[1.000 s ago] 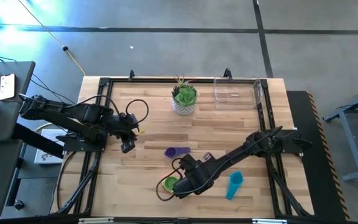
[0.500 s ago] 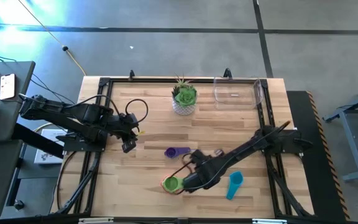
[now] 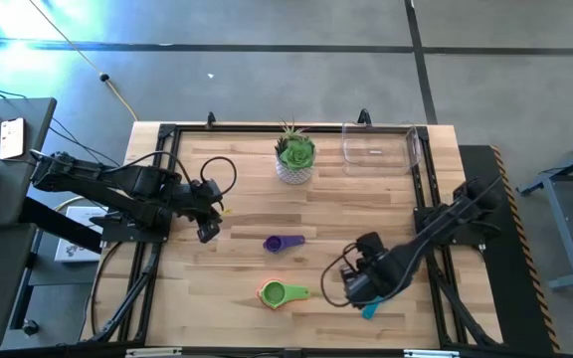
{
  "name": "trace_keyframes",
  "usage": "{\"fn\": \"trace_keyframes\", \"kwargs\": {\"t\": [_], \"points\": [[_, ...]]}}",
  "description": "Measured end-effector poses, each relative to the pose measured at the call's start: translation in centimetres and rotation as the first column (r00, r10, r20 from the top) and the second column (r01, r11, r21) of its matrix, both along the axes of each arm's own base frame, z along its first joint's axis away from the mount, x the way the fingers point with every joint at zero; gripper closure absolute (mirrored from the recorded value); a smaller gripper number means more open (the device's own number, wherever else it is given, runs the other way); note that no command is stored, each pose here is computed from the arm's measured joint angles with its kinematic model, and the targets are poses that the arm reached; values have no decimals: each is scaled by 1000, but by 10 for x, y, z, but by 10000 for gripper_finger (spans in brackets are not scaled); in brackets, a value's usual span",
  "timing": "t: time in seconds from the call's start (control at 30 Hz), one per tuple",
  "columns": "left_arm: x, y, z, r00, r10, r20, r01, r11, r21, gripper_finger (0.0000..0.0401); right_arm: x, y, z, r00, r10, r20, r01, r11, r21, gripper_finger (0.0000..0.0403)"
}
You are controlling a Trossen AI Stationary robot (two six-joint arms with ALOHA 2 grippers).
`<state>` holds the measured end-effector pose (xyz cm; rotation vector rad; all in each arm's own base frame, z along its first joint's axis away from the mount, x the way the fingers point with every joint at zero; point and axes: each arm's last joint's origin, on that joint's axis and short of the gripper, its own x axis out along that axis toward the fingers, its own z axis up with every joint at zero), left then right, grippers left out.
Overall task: Nest measuring cups in basket
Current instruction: Stack the light blue measuring cup on top of the green measuring cup
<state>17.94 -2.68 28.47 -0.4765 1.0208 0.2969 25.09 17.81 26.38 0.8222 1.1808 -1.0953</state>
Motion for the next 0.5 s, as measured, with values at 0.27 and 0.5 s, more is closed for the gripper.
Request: {"fn": "trace_keyframes", "kwargs": {"t": [0.27, 0.5], "points": [[0, 0, 0, 999, 34, 0, -34, 999, -15, 311, -12, 12, -31, 1000, -30, 8, 30, 998, 54, 324], [0, 1, 0, 995, 97, 7, -97, 995, -15, 311, -20, 18, -50, 997, -76, 8, 75, 993, 88, 284]]}}
